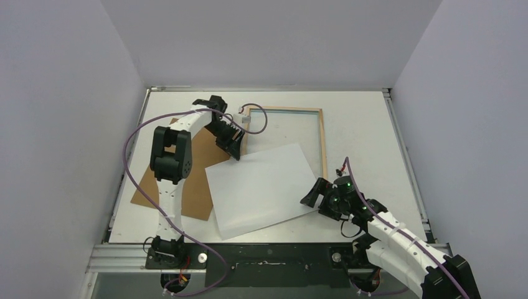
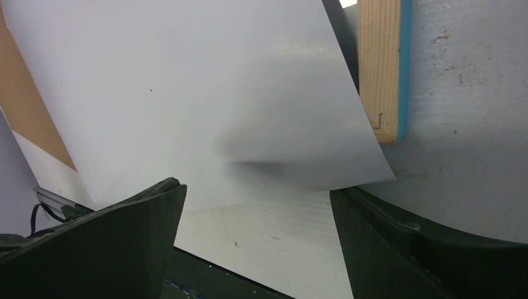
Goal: Put the photo into the frame
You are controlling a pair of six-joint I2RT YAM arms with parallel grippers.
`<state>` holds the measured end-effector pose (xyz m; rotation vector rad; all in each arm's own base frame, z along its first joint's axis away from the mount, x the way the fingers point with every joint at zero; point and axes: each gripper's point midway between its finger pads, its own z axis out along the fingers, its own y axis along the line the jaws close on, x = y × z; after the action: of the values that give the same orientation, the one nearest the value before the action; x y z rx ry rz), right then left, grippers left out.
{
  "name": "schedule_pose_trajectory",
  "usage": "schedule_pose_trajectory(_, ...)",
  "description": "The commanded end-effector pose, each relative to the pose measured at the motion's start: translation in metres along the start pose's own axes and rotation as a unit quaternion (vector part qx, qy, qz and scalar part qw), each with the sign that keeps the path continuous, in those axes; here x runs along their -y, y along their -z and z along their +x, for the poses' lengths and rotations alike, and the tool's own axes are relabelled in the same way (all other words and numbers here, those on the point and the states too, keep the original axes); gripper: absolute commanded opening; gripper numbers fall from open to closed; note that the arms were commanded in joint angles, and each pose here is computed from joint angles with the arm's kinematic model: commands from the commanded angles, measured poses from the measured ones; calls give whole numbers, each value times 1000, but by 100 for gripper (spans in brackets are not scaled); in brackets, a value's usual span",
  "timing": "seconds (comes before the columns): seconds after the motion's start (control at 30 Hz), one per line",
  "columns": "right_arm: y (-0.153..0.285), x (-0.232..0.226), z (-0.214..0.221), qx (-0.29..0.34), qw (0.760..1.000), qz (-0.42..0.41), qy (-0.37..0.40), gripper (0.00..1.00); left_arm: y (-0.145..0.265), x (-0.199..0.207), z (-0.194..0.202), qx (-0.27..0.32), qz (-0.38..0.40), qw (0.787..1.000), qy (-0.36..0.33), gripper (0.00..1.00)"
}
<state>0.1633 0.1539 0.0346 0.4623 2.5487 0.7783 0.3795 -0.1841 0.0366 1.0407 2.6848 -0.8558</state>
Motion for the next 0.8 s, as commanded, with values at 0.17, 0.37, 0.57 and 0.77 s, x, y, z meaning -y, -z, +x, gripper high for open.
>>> schedule_pose_trajectory(0.17,4,-10,-14,15,1000,-6,23,90,6,10,1,-6,30,999,-28,49)
schedule_pose_trajectory(0.37,4,-13,-15,17,999,-13,26,90,8,21,8,-17,59,997,-40,45)
schedule_pose_trajectory(0.57,7,-20,-19,23,999,-26,34,90,19,33,14,-24,80,995,-53,41)
schedule_pose_trajectory(0.77,8,-28,-20,22,998,-41,43,90,31,39,11,-13,61,997,-45,26)
